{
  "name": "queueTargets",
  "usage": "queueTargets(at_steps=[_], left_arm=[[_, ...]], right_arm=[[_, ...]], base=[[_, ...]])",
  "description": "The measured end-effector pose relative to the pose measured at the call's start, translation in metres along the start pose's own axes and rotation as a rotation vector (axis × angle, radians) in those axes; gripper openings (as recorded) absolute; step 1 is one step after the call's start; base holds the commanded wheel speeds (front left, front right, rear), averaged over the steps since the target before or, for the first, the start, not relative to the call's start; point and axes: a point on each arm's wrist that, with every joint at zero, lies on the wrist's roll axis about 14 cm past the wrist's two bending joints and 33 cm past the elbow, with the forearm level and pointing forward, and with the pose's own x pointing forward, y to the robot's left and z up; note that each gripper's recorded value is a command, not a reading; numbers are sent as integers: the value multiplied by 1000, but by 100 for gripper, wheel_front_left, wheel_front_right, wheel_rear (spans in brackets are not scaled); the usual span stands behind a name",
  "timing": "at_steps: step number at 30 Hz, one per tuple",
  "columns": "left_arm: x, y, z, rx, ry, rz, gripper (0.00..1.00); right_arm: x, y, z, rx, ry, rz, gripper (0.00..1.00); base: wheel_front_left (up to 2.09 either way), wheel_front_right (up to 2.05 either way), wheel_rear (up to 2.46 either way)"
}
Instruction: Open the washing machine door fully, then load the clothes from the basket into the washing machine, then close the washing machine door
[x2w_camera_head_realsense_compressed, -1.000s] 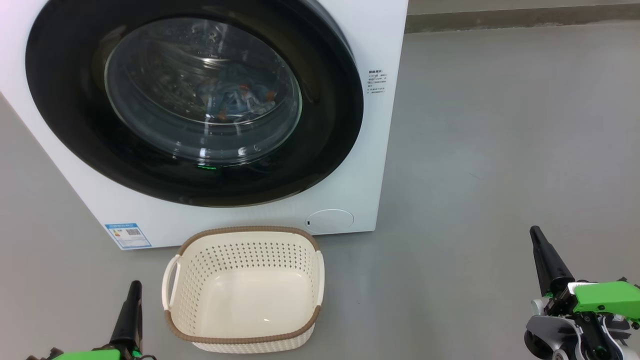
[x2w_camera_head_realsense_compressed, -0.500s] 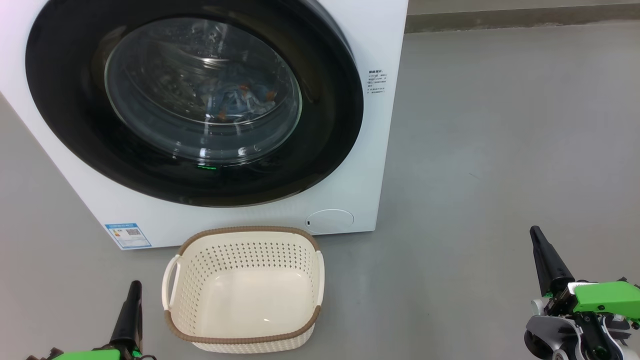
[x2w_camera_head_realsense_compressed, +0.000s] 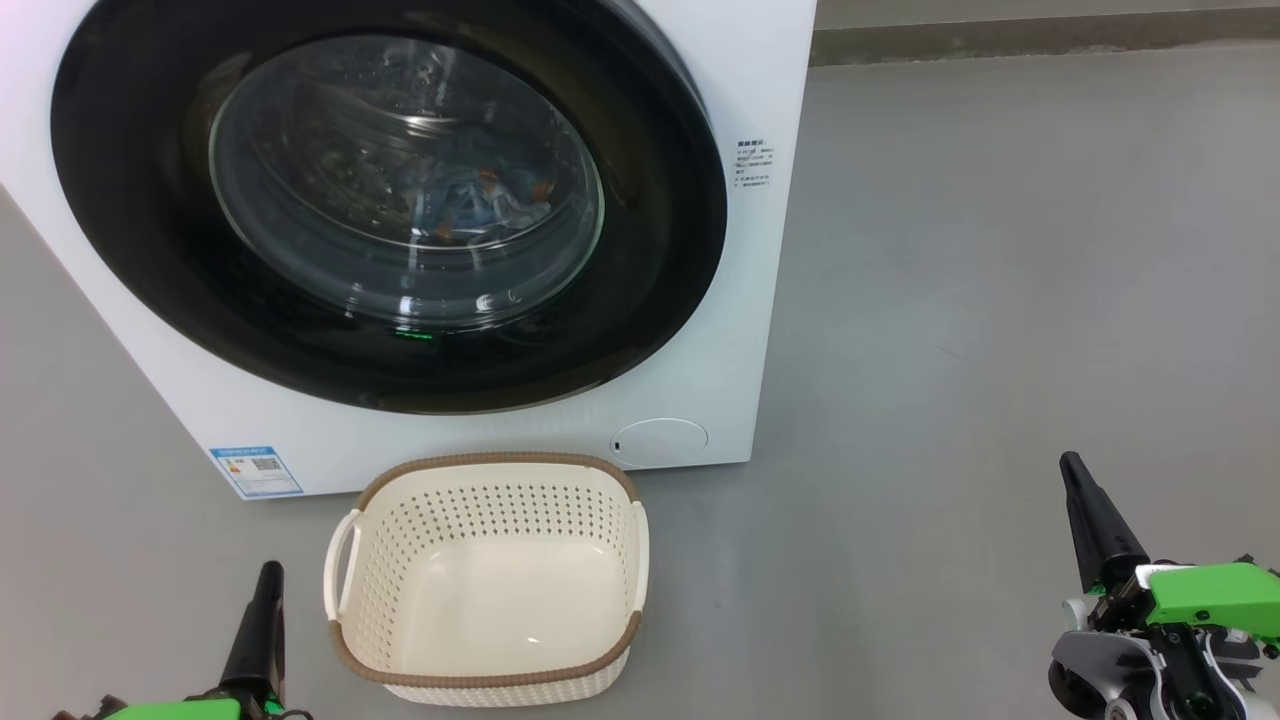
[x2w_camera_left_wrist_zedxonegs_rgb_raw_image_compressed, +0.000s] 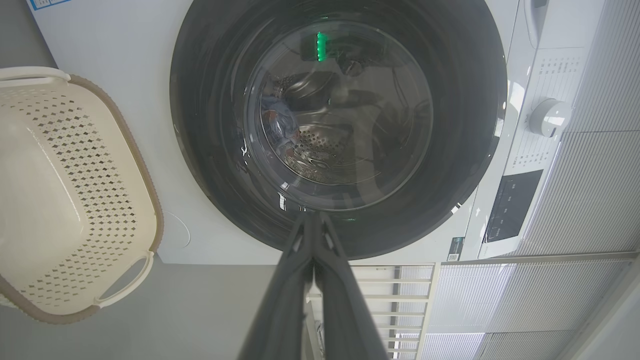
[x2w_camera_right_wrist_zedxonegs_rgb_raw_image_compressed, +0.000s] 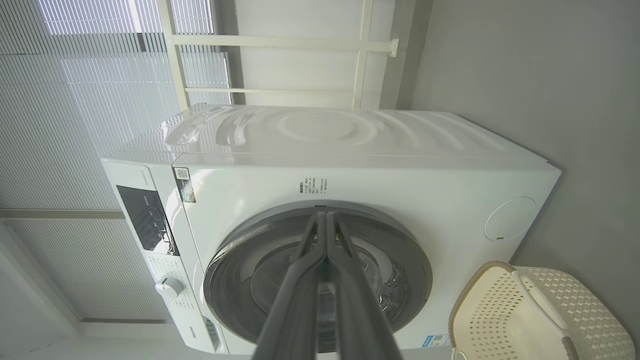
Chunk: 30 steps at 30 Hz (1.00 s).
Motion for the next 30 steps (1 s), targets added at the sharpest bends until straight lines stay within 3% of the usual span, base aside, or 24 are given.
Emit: queueTargets(at_steps=[30], left_arm=[[0,0,0,0,0,0,0]], right_arm=[[0,0,0,0,0,0,0]], base=[[0,0,0]])
